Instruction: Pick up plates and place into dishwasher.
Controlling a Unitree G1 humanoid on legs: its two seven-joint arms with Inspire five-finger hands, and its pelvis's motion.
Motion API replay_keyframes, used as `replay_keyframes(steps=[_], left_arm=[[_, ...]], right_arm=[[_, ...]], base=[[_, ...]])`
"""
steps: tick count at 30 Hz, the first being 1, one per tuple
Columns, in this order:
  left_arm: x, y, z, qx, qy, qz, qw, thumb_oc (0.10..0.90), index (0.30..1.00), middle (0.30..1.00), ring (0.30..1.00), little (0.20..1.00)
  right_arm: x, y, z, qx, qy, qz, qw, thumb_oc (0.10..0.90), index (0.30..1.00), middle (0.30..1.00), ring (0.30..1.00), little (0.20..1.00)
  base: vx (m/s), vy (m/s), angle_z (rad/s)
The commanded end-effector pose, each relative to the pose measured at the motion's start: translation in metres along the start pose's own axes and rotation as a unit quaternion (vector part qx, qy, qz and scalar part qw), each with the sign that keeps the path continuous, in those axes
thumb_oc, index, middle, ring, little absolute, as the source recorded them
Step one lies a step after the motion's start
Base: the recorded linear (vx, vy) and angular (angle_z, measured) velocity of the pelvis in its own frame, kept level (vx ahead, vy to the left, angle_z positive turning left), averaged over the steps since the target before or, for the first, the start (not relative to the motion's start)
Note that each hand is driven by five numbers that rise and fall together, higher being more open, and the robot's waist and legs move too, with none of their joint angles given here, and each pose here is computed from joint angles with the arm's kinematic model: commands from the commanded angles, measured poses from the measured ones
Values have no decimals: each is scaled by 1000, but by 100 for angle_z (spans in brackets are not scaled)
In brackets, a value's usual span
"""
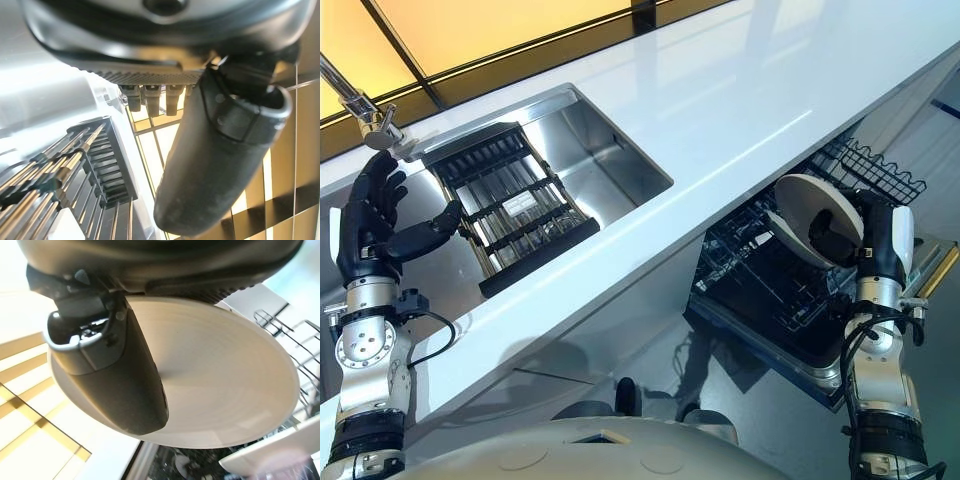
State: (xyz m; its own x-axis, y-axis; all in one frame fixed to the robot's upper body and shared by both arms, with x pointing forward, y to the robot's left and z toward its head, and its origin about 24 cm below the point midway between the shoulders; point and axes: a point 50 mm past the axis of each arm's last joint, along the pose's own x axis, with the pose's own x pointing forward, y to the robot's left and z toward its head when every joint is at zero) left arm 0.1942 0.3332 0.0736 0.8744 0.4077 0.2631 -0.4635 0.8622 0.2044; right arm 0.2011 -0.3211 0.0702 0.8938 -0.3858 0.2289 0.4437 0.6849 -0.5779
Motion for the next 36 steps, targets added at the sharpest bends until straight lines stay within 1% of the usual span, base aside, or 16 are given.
replay_keyframes(steps=[1,3,6,11,19,23,29,36], left_arm=[[9,19,42,-4,-130,33,991,800,900,900,900,900],[8,20,40,-4,-129,30,991,800,900,900,900,900],[6,20,39,-7,-130,27,991,800,900,900,900,900],[6,16,38,-8,-133,20,991,800,900,900,900,900],[11,0,42,-2,-144,-6,990,800,900,900,900,900],[11,-5,41,-3,-142,-9,990,800,900,900,900,900],[12,-16,40,-10,-136,-22,990,800,900,900,900,900],[12,-24,39,-18,-129,-39,991,800,900,900,900,900]], right_arm=[[20,-36,57,27,-163,-83,983,100,300,300,300,200],[18,-34,55,28,-158,-65,985,100,300,300,300,200],[15,-25,49,41,-135,-12,990,100,300,300,300,200],[9,3,39,47,-105,67,991,100,300,300,300,200],[12,41,31,44,-70,120,989,100,300,300,300,200],[13,50,22,19,-41,106,993,100,300,300,300,200],[16,63,4,-14,19,48,999,100,300,300,300,200],[21,63,-10,-11,75,-16,997,100,300,300,300,200]], base=[[-13,5,-8],[-10,9,-8],[-18,16,-8],[0,0,0],[25,28,-1],[31,36,6],[54,55,10],[46,65,15]])
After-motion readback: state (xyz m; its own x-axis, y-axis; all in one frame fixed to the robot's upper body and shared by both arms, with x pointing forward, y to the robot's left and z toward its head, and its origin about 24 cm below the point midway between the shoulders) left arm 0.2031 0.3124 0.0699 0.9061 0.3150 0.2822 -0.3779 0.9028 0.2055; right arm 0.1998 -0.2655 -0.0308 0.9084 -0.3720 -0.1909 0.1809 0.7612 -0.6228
